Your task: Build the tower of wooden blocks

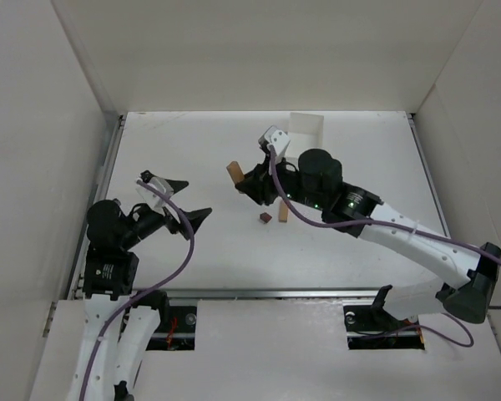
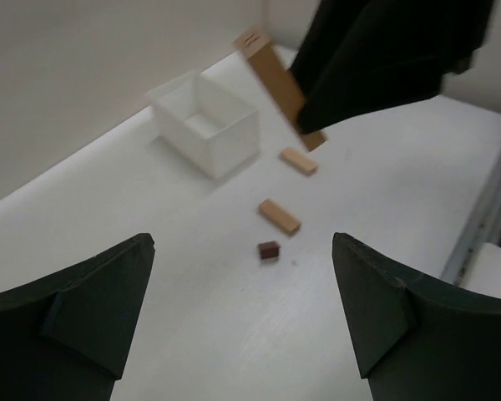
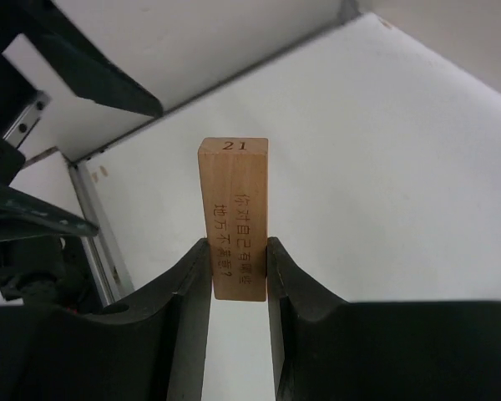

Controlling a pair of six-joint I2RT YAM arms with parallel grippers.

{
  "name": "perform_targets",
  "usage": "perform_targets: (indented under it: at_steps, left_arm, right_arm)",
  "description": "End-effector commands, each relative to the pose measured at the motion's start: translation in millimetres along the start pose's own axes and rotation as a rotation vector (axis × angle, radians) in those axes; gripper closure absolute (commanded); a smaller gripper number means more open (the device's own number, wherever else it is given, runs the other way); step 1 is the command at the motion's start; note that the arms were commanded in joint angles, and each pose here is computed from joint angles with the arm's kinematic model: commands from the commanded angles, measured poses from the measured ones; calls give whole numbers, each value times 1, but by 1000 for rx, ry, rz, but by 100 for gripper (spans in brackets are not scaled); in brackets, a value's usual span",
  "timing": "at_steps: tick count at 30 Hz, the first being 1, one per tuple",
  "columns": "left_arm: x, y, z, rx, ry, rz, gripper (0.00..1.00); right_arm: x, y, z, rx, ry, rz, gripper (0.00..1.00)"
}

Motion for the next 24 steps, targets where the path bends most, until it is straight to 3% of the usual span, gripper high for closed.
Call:
perform_targets:
  at_steps: [1, 3, 10, 15, 21, 24]
  left_arm:
    - [1, -48, -38, -51, -194, 401, 15]
    - [-1, -51, -43, -63, -239, 461, 16]
    - [-14, -49, -37, 0, -144, 662, 23]
    - [-25, -46, -36, 30, -115, 736, 33]
    - [-26, -57, -45, -92, -183, 735, 33]
    - [-22, -68, -51, -83, -224, 744, 33]
  right_arm:
    - [-4, 14, 12, 167, -17, -203, 100]
    - [9, 21, 13, 206, -72, -261, 100]
    - [44, 31, 1, 328, -307, -326, 100]
    - [48, 36, 2, 336, -315, -361, 100]
    - [43, 42, 1, 340, -313, -395, 100]
    - [38, 42, -5, 342, -324, -395, 100]
Point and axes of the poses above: each gripper's point midway between its finger pads, its own x axis back along the fingers, its own y axis along the line the jaws close on, z = x × y, the point moved 4 cm from there along x, back along the fingers, and after that the axes turned 2 degrees about -x, right-handed, at the moved point
